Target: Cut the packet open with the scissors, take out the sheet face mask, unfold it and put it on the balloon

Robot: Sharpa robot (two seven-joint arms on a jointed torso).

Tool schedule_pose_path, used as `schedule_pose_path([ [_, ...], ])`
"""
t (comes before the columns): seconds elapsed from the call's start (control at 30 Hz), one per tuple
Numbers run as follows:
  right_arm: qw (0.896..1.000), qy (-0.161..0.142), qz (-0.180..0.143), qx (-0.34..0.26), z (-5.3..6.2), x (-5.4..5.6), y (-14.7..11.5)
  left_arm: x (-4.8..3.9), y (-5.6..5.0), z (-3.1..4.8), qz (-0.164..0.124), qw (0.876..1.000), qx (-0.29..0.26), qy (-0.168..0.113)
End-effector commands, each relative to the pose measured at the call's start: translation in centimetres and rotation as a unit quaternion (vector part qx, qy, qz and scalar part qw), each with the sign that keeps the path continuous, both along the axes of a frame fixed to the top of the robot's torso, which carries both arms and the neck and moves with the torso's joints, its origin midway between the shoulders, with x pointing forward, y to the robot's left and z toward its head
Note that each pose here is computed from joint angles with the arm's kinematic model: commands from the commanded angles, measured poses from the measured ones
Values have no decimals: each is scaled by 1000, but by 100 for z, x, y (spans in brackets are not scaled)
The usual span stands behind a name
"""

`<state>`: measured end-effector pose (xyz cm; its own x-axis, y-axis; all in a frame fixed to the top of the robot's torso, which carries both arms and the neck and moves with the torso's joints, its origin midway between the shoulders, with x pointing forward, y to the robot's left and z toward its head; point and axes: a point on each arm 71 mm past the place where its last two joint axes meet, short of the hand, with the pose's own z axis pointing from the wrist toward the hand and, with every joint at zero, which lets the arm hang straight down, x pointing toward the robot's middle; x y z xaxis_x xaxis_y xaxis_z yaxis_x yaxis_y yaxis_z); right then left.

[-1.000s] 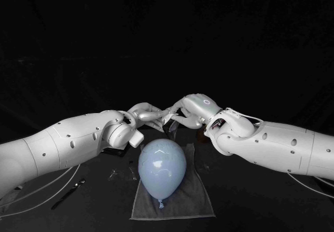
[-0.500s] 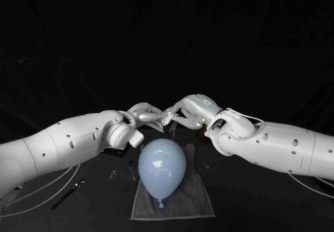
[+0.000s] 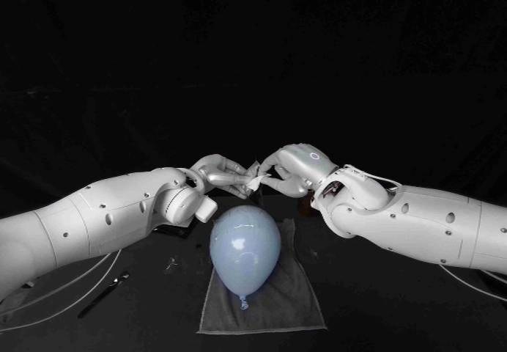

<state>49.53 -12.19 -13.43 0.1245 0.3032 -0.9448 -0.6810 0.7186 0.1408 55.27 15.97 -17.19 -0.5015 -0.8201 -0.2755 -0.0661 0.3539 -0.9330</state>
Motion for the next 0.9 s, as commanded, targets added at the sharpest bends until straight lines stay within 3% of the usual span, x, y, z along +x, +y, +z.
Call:
schedule_pose_path([
  [0.03, 1000, 0, 0, -2, 5, 1, 5, 0, -7, 18, 1, 1000, -12, 2],
  [0.4, 1000, 3, 1, -5, 0, 8, 19, -13, -29, 14, -11, 1000, -26, 13],
  [0.9, 1000, 4, 1, -7, 0, 19, 27, -7, -13, 13, -3, 999, -28, 16],
])
